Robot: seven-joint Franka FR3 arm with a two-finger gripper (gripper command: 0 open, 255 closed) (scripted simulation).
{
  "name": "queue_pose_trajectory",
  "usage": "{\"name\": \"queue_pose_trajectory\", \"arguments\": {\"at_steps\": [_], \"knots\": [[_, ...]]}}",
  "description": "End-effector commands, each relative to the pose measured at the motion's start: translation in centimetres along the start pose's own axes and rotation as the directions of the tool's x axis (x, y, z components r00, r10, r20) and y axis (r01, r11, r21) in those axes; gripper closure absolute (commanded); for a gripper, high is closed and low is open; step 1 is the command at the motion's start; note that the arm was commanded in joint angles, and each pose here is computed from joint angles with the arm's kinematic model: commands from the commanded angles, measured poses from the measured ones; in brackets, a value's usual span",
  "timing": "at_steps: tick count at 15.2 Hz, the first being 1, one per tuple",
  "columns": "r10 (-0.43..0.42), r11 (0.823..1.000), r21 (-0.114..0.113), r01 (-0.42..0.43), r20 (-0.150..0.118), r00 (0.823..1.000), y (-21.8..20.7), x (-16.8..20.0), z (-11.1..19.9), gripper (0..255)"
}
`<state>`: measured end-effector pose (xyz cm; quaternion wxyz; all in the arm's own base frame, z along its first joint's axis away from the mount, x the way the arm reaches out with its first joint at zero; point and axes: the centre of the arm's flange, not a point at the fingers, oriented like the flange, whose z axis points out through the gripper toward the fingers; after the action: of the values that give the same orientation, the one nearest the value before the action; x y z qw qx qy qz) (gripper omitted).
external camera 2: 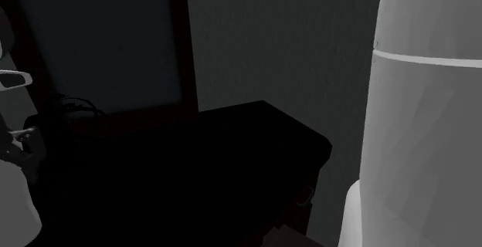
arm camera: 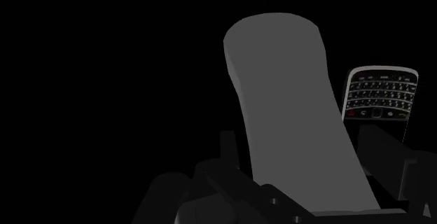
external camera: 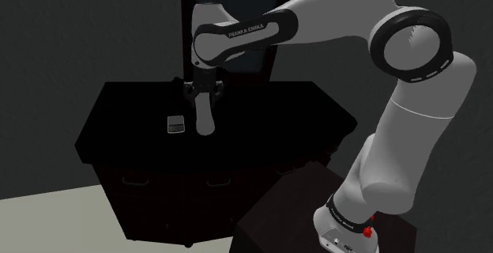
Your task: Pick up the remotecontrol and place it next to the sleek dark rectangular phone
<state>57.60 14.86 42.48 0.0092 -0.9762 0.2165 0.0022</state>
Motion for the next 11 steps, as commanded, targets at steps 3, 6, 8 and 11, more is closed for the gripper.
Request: {"name": "queue_pose_trajectory", "arguments": {"at_steps": [3, 6, 8, 11], "knots": [[0.001, 1.0, 0.001, -0.001, 0.0, 1.0, -5.2, -1.0, 0.4, 255], [0.001, 1.0, 0.001, -0.001, 0.0, 1.0, -9.1, -1.8, 0.4, 255], [0.001, 1.0, 0.001, -0.001, 0.0, 1.0, -11.7, -2.3, 0.5, 255], [0.001, 1.0, 0.001, -0.001, 0.0, 1.0, -15.6, -3.1, 0.5, 255]]}}
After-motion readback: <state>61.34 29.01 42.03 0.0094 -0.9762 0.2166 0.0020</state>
